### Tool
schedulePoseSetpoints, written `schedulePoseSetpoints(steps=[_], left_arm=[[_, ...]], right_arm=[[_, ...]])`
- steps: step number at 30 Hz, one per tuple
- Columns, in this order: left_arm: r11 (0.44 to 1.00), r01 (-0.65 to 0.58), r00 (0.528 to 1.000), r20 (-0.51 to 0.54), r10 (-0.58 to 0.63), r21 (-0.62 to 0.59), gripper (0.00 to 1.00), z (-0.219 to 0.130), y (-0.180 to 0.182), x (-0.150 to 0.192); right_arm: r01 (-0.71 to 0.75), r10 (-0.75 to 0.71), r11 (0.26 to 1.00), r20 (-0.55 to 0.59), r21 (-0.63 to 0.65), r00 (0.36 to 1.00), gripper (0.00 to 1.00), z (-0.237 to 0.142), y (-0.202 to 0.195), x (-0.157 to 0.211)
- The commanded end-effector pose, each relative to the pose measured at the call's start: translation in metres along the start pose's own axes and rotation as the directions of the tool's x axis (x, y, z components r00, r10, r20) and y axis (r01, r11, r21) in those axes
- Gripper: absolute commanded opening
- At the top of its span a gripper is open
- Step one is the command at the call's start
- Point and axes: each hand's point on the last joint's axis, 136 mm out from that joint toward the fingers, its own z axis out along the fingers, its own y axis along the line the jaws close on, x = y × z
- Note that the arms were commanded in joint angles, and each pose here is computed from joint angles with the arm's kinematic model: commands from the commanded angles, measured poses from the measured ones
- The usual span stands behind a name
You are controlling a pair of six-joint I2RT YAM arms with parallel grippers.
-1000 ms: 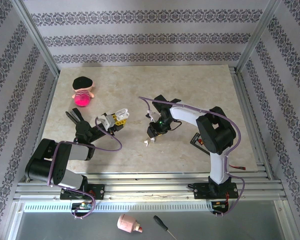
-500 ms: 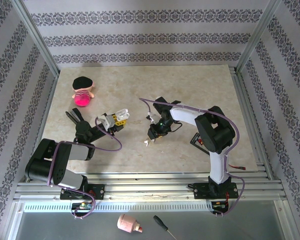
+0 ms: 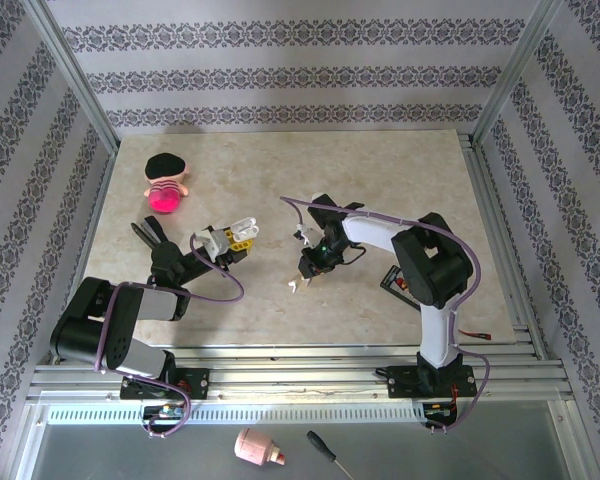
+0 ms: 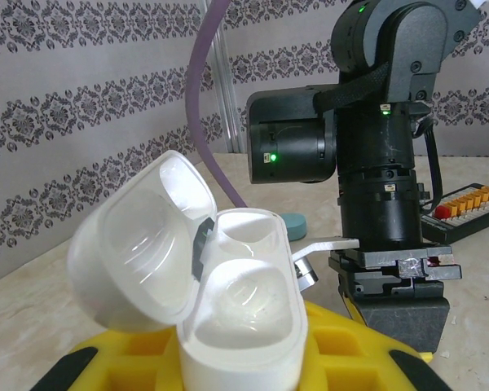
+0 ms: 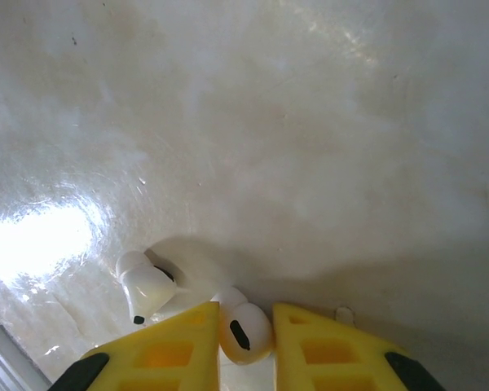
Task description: Insert wireless bluetooth earbuds into charging case
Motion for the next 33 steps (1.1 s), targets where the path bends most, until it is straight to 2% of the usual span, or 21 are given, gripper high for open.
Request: schedulePoseSetpoints(steps=[1,6,11,15,19,28,33], left_arm=[[0.999,-0.046,0.998,0.053,0.047,-0.023,0.02,-0.001,0.008,-0.017],[1.000,-0.010,0.998,0.058,0.010,0.004,0.02,0.002,0.007,-0.019],[0.995,0.031,0.997,0.072,-0.038,0.096,0.01,0.008,-0.009,-0.024],[0.981,0.073,0.994,0.067,-0.086,0.178,0.01,0.013,-0.023,-0.025],[0.973,0.114,0.991,0.052,-0.127,0.199,0.00,0.017,-0.027,-0.021],[0.950,0.161,0.983,0.047,-0.180,0.267,0.00,0.027,-0.045,-0.026],[0.945,0.158,0.982,0.057,-0.182,0.287,0.00,0.028,-0.051,-0.033]], right_arm=[[0.045,-0.048,0.997,0.052,0.057,0.998,0.18,-0.012,-0.003,-0.002],[0.120,-0.142,0.985,0.192,0.122,0.971,0.17,-0.044,0.007,-0.019],[0.229,-0.310,0.937,0.333,0.262,0.890,0.17,-0.089,0.022,-0.038],[0.297,-0.448,0.883,0.465,0.363,0.763,0.17,-0.132,0.045,-0.055],[0.376,-0.556,0.830,0.557,0.412,0.616,0.15,-0.171,0.080,-0.061],[0.603,-0.747,0.639,0.571,0.477,0.339,0.14,-0.203,0.152,-0.049],[0.685,-0.784,0.557,0.569,0.469,0.249,0.14,-0.199,0.179,-0.043]])
